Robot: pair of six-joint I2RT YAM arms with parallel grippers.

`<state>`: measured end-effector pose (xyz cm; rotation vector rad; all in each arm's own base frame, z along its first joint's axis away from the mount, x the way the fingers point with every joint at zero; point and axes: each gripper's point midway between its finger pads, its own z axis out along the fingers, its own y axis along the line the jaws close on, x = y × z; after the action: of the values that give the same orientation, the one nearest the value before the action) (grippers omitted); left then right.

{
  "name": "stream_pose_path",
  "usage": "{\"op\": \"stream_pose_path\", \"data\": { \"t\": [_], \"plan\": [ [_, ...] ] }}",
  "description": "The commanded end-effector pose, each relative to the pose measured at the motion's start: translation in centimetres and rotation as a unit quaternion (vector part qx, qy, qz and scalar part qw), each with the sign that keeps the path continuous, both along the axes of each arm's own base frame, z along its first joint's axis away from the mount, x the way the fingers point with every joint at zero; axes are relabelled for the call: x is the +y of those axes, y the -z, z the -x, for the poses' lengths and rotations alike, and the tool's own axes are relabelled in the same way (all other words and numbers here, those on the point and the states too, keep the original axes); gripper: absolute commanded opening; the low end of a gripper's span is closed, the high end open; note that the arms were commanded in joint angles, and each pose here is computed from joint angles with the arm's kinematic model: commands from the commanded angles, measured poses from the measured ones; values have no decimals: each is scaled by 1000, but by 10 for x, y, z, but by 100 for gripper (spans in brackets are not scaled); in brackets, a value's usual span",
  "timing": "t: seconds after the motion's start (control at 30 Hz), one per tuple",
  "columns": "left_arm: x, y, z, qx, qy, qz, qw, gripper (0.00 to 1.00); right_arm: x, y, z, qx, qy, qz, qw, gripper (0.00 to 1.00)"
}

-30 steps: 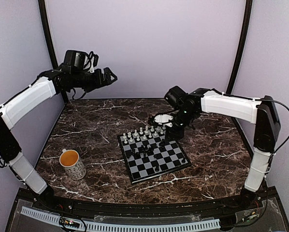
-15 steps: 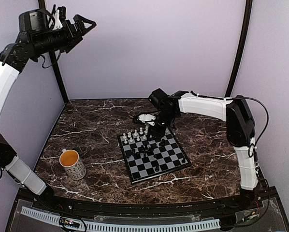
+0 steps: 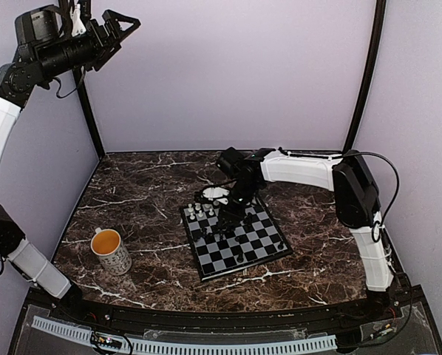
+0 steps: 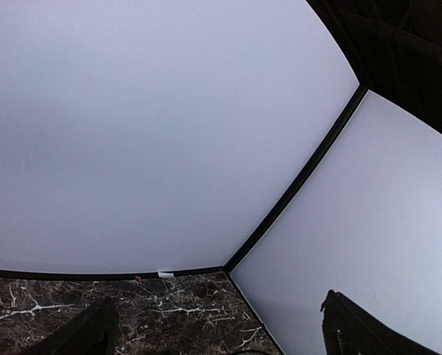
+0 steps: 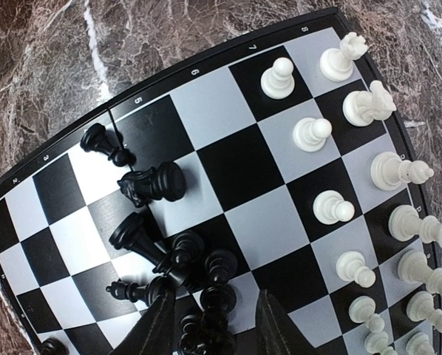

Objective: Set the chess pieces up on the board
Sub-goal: Pick up the rook from the chessboard.

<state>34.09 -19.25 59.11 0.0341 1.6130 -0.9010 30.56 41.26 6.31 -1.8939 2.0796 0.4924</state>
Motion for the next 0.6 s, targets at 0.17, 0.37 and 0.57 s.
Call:
{"op": "stream_pose_path", "data": {
  "t": [0.17, 0.37, 0.57],
  "plan": [
    [32, 5, -3, -31, -88, -42, 995, 99, 5, 0, -6, 3, 6, -2, 1000, 14],
    [64, 58, -24, -44, -200, -99, 974, 99, -1, -25, -11, -29, 12, -4, 999, 2],
    [53, 169, -61, -26, -205, -222, 953, 99, -4, -81, -14, -80, 15, -42, 996, 0]
  ]
}}
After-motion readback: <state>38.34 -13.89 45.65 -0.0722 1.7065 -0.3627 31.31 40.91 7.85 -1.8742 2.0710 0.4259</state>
